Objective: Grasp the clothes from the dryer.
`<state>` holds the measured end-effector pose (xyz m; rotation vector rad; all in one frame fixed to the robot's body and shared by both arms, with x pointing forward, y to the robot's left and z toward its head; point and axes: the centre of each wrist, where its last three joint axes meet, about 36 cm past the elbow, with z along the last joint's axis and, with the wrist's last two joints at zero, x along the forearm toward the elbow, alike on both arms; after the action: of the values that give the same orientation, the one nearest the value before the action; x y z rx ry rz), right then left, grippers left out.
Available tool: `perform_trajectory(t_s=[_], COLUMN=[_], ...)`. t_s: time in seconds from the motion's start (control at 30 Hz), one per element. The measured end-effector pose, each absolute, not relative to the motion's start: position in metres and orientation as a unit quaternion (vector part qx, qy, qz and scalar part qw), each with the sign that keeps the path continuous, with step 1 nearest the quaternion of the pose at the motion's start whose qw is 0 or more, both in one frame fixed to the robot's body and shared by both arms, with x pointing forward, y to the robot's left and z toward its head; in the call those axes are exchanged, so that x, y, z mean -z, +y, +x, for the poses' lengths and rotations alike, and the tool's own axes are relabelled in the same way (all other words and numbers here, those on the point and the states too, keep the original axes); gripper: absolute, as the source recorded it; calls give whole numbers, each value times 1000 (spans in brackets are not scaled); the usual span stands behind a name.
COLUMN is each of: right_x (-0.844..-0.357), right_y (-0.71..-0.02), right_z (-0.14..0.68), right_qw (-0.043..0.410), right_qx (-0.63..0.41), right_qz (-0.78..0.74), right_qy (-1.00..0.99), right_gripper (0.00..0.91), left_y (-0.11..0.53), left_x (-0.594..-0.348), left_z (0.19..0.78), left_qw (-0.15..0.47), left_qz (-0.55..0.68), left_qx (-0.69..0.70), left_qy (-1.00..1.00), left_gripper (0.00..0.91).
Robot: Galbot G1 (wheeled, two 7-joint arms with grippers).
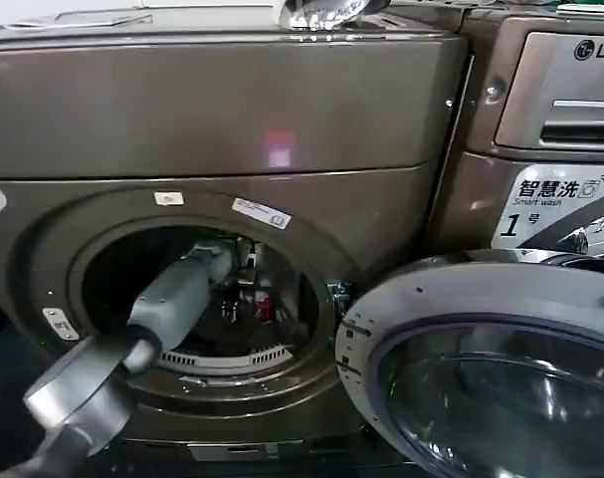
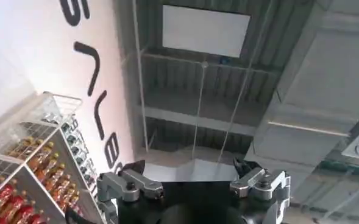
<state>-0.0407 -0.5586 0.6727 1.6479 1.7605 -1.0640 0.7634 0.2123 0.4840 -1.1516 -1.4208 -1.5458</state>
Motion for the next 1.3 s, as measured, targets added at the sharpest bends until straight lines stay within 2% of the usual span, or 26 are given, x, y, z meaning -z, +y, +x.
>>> perform_trajectory(t_s=[0.53, 1.0, 1.03, 1.1, 1.17, 1.3], right_x=[-672, -672, -672, -673, -673, -674], right_y=[-558, -558, -558, -557, -557, -557], right_z=[-40, -36, -36, -36, -36, -37], right_qw=[249, 250, 250, 250, 250, 250], right_qx=[391, 392, 392, 392, 393, 393], right_qz=[604, 599, 599, 599, 598, 598], right_qy=[649, 652, 652, 652, 652, 652], right_gripper=[907, 907, 907, 907, 907, 907], left_y=[199, 215, 217, 219, 221, 221], left_x=[-484, -466, -466, -465, -465, -464], left_z=[762, 757, 757, 757, 756, 756], left_qw=[345, 350, 351, 351, 351, 349], left_qz=[-485, -486, -485, -484, -485, -486], left_qx=[563, 548, 548, 546, 544, 543], left_qy=[-573, -583, -584, -587, -588, -589], left_gripper=[907, 907, 876, 296, 125, 80])
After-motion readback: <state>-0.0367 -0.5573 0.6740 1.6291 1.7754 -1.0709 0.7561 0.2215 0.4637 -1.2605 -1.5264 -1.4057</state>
